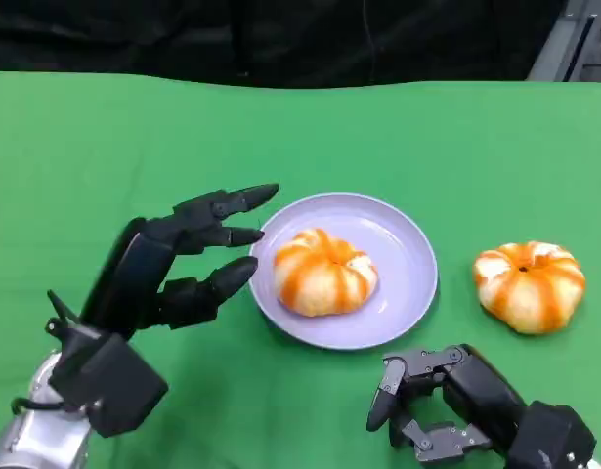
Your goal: Grasp the bread from the table and place it into the plate.
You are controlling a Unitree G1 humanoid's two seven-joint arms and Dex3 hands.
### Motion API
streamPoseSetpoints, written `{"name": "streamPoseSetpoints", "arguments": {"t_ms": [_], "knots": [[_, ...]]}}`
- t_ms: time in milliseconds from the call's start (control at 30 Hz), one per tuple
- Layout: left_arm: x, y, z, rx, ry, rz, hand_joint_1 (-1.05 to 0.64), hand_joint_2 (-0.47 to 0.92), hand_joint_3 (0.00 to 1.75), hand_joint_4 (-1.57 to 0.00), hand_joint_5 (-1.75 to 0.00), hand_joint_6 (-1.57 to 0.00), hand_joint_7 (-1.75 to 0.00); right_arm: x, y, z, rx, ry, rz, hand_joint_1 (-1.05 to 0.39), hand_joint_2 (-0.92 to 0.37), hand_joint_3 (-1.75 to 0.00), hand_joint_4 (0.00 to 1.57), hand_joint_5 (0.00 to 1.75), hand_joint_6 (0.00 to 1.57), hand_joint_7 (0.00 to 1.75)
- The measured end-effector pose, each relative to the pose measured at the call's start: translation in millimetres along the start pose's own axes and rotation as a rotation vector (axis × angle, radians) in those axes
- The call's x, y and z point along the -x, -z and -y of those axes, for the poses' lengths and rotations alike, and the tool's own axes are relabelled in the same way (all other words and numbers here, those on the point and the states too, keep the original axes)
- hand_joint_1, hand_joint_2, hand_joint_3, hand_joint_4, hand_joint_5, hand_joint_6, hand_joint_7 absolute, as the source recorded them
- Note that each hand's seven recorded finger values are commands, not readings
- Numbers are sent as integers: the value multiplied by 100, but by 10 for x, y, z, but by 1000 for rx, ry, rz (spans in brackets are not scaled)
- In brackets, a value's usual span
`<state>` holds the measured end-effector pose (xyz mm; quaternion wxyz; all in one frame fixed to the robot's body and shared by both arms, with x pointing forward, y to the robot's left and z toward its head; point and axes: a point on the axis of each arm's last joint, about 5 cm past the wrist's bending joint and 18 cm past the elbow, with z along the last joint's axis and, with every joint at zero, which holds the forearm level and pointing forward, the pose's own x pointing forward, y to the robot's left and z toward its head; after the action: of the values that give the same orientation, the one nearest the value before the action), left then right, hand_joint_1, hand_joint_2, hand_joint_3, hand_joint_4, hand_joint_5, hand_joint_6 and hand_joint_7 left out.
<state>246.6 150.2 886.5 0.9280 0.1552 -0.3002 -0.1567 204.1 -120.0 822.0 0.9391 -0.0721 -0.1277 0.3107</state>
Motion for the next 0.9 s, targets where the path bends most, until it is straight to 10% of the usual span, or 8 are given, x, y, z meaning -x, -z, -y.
{"name": "streamPoseSetpoints", "arguments": {"t_ms": [900], "knots": [[692, 154, 59, 175, -44, -161, -76, 92, 66, -102, 0, -67, 0, 18, 4, 29, -15, 9, 2, 22, -54, -112, 100, 141, 98, 111]]}}
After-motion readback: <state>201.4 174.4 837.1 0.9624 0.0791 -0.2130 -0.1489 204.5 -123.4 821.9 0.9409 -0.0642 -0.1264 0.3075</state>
